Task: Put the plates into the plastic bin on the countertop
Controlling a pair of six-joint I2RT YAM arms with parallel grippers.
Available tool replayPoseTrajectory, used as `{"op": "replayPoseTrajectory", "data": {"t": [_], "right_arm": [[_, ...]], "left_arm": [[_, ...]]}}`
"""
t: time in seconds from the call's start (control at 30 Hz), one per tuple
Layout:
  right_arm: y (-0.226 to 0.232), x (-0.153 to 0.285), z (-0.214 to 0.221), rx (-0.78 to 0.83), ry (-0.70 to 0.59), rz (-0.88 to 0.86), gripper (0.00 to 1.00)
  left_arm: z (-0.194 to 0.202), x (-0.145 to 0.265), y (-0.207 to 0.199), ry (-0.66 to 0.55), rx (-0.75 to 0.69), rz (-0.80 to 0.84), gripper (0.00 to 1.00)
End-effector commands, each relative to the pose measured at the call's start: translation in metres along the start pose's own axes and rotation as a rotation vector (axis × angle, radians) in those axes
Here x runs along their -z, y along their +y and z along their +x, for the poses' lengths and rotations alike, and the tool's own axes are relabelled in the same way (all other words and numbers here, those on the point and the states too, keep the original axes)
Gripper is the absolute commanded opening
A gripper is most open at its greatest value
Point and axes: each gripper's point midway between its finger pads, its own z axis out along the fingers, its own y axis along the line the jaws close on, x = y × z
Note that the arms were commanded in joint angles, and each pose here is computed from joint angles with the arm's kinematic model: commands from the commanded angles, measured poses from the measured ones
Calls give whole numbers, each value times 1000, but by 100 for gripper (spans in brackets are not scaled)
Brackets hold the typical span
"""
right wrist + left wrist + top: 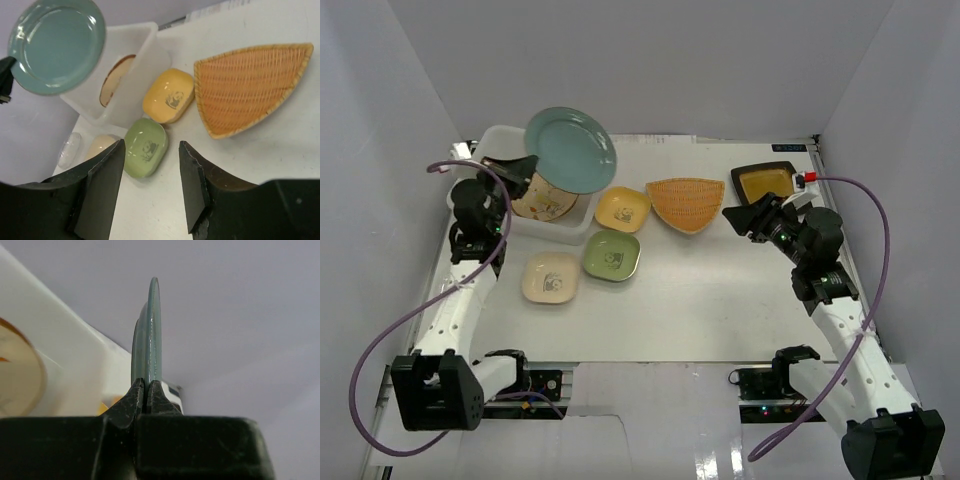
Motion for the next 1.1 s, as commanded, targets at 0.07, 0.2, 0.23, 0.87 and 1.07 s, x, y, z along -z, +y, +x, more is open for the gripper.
{"op": "replayPoseTrajectory", "data": {"t": [0.07,0.2,0.23,0.87,1.07], "right_arm": [[-7,-6,8,41,26,-9,53],[-25,-13,27,42,75,25,54],[-27,-13,29,41,77,26,54],[-99,-43,60,-14,114,247,65],[-144,-55,42,-99,52,382,69]], "left_arm": [[-85,-9,45,-140,36,-67,0],[-100,-22,84,-130,67,-113,0],[-98,-24,95,-120,68,-134,0],[-37,-53,234,154,-12,-446,51],[-48,-42,230,137,-87,-492,94]]}}
